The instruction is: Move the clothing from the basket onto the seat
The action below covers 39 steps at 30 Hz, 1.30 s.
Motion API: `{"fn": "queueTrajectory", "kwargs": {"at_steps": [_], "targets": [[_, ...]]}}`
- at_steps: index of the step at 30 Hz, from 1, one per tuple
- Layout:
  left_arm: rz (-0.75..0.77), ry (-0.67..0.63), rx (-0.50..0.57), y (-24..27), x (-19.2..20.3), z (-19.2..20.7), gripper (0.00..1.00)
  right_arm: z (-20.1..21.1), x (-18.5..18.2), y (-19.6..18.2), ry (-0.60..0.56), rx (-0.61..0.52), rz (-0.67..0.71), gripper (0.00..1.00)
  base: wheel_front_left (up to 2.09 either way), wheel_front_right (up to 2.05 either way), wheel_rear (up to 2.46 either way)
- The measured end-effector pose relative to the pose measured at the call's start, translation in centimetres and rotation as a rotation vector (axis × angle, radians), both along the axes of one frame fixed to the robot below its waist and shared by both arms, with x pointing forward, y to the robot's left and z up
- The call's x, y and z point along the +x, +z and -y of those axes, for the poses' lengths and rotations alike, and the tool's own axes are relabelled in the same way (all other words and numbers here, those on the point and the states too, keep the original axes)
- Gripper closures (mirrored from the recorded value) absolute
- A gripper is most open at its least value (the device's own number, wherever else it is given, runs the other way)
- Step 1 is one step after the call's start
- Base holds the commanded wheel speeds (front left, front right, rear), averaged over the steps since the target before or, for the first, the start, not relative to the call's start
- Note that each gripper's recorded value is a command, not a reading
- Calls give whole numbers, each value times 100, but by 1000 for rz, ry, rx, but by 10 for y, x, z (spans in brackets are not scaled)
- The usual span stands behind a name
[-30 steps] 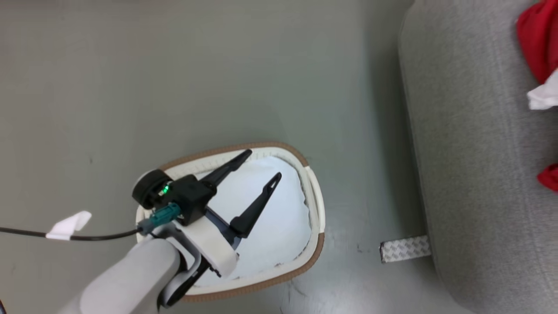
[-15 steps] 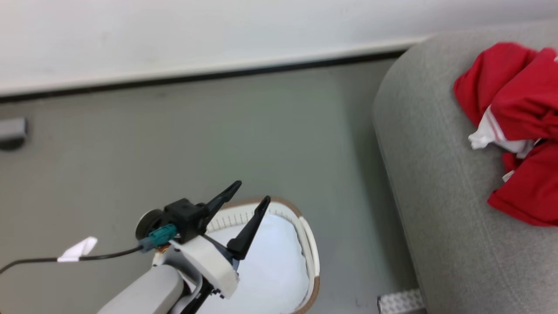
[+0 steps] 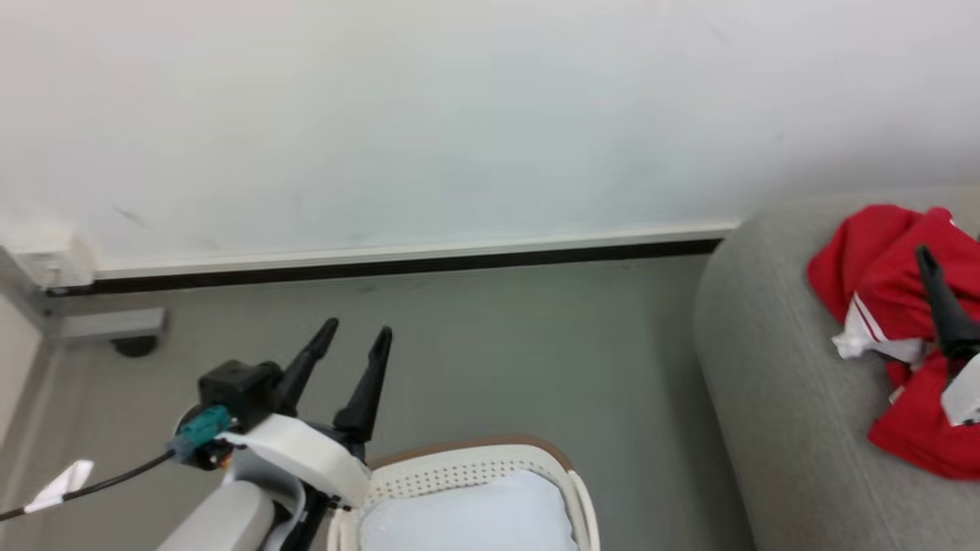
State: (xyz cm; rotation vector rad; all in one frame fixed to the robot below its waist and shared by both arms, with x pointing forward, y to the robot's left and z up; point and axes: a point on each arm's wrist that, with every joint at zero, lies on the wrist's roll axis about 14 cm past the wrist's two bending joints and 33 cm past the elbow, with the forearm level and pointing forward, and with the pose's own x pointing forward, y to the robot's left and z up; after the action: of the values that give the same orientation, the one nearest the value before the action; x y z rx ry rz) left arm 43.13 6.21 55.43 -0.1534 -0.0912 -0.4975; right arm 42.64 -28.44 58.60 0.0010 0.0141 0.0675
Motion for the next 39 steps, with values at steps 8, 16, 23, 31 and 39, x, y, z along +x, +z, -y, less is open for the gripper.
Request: {"fn": "queueTrajectory", "kwargs": {"at_steps": [8, 16, 23, 31, 39], "targets": [[40, 216, -32, 15, -13, -72, 0, -75, -3, 19, 147, 91, 181, 0, 0, 0, 0], [47, 376, -67, 10, -35, -119, 0, -122, -26, 2, 176, 185, 263, 0, 0, 0, 0], [22, 403, -71, -9, -51, -126, 0, -140, -48, -36, 142, 258, 197, 0, 0, 0, 0], [-15, 365, -27, -30, -57, -114, 0, -146, -59, -46, 126, 236, 178, 0, 0, 0, 0], [-15, 347, -18, -33, -55, -106, 0, -142, -61, -45, 102, 246, 186, 0, 0, 0, 0]]}}
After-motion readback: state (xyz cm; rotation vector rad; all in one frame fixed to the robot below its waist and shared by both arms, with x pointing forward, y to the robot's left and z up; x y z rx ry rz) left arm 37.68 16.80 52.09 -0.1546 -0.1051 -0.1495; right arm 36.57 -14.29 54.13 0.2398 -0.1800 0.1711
